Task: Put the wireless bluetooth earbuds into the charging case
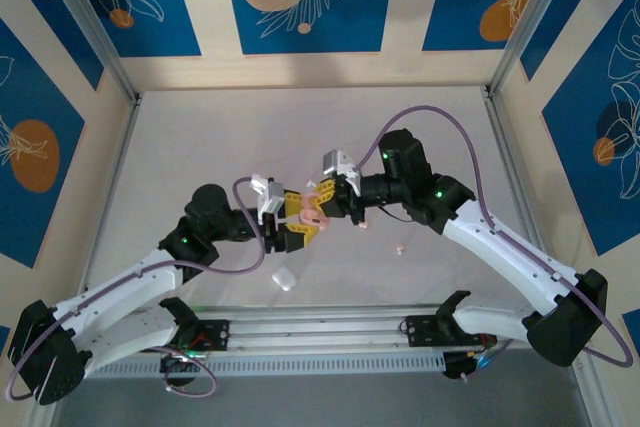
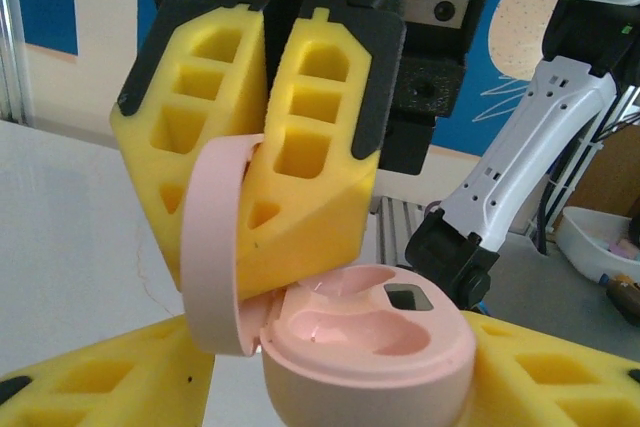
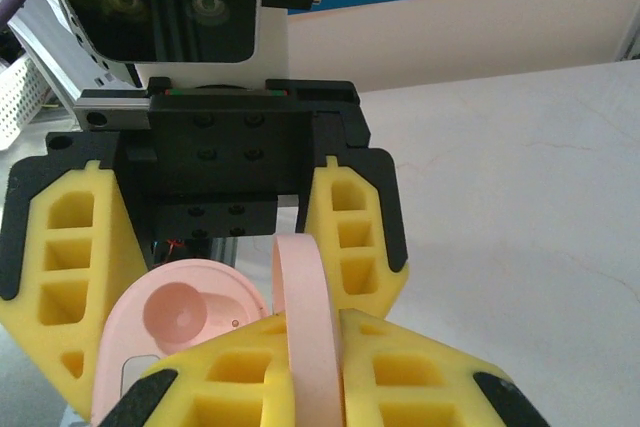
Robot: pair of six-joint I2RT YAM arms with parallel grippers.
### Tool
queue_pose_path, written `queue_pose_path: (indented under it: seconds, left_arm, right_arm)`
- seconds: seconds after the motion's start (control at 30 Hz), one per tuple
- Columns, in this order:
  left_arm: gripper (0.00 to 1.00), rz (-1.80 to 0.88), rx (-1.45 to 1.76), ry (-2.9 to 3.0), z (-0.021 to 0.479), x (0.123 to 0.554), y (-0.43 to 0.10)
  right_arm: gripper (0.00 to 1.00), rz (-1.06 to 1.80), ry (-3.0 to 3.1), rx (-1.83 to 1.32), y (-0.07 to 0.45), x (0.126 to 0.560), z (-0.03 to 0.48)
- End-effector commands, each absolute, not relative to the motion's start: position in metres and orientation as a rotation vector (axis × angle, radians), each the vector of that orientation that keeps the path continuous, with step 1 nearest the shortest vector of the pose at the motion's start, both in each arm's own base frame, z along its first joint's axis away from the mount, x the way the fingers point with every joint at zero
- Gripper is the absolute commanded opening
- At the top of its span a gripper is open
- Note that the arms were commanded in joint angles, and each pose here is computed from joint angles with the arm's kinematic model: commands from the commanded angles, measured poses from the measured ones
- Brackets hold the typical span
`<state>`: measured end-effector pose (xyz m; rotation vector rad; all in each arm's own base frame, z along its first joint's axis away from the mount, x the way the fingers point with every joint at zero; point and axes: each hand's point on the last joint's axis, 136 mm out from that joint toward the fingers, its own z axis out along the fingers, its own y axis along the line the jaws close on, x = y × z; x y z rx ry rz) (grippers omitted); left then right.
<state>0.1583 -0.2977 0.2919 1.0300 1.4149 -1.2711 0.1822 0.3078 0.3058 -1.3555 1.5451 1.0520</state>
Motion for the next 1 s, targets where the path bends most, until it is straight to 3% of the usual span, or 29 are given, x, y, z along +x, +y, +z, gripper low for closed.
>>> queue_pose_path:
  seconds: [0.0,0.13,0.37,0.57,0.97]
  left_arm:
    - [0.61,-1.275,1.012,1.393,0.2979,0.1604,-0.2993]
    - [0.6,-1.28,1.009,1.403,0.2961,0.1615,-0.3001]
    - [0.45,-1.289,1.019,1.402,0.2958,0.1602,-0.3012]
    - [0.54,-1.284,1.025,1.398,0.2952,0.1592,-0.3003]
    - [0.5,-1.285,1.028,1.394,0.2978,0.1585,-0.3002]
  right_arm:
    - [0.05,1.013,1.502,-1.349,0.3082,0.182,0.3156]
    - [0.06,1.004,1.499,-1.34,0.308,0.1823,0.3158]
    - [0.07,1.005,1.5,-1.339,0.3079,0.1817,0.3151]
    - [0.08,1.006,1.5,-1.333,0.3081,0.1822,0.3161]
    - [0.09,1.001,1.504,-1.334,0.308,0.1828,0.3137]
